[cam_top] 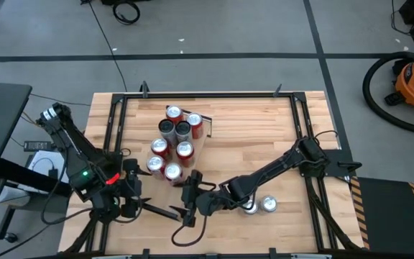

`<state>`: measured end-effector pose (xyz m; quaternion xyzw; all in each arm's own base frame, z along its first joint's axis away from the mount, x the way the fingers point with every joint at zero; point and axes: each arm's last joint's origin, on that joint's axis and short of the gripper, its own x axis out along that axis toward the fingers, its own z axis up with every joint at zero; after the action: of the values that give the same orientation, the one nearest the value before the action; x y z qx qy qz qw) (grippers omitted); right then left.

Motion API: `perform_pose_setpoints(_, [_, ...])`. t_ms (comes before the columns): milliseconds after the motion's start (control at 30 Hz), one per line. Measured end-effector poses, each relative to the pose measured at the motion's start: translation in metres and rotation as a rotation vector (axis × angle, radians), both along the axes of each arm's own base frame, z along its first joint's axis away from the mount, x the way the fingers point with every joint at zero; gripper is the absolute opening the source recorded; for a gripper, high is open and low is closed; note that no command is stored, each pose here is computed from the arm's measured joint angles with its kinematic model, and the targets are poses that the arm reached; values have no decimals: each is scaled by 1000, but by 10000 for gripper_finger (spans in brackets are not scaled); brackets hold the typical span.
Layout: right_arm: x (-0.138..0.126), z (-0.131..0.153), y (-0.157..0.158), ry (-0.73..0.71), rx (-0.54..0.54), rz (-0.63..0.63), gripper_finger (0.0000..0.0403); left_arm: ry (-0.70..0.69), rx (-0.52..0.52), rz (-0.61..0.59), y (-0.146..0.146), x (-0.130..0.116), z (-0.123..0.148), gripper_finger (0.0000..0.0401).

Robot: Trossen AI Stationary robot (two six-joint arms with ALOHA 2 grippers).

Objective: Place canned beverage on shelf
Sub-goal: Put the red soda can on the shelf

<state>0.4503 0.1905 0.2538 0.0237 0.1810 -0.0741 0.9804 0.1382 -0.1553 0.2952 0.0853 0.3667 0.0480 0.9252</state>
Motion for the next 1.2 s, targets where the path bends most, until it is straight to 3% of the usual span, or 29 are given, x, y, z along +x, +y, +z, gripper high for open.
perform_pose_setpoints(300, [1, 0, -4, -1, -15, -36, 347, 5, 2, -2, 0, 0, 0, 400])
perform_pose_setpoints(533, [-4, 2, 5, 7, -41, 24, 347, 85, -59, -50, -2, -2, -2, 400])
perform_pose_setpoints(800, [-29, 32, 5, 43, -53, -64, 347, 91, -78, -87, -4, -9, 5, 400])
perform_pose_setpoints(900, [-36, 39, 5, 34, -92, -115, 347, 60, -69, -93, -4, -13, 17, 400])
perform_pose_setpoints(1100, [-36, 53, 8, -48, -276, -158, 347, 46, -49, -96, -2, -16, 31, 400])
perform_pose_setpoints(1200, [-31, 60, 5, -104, -282, -150, 347, 55, -33, -95, -1, -18, 33, 400])
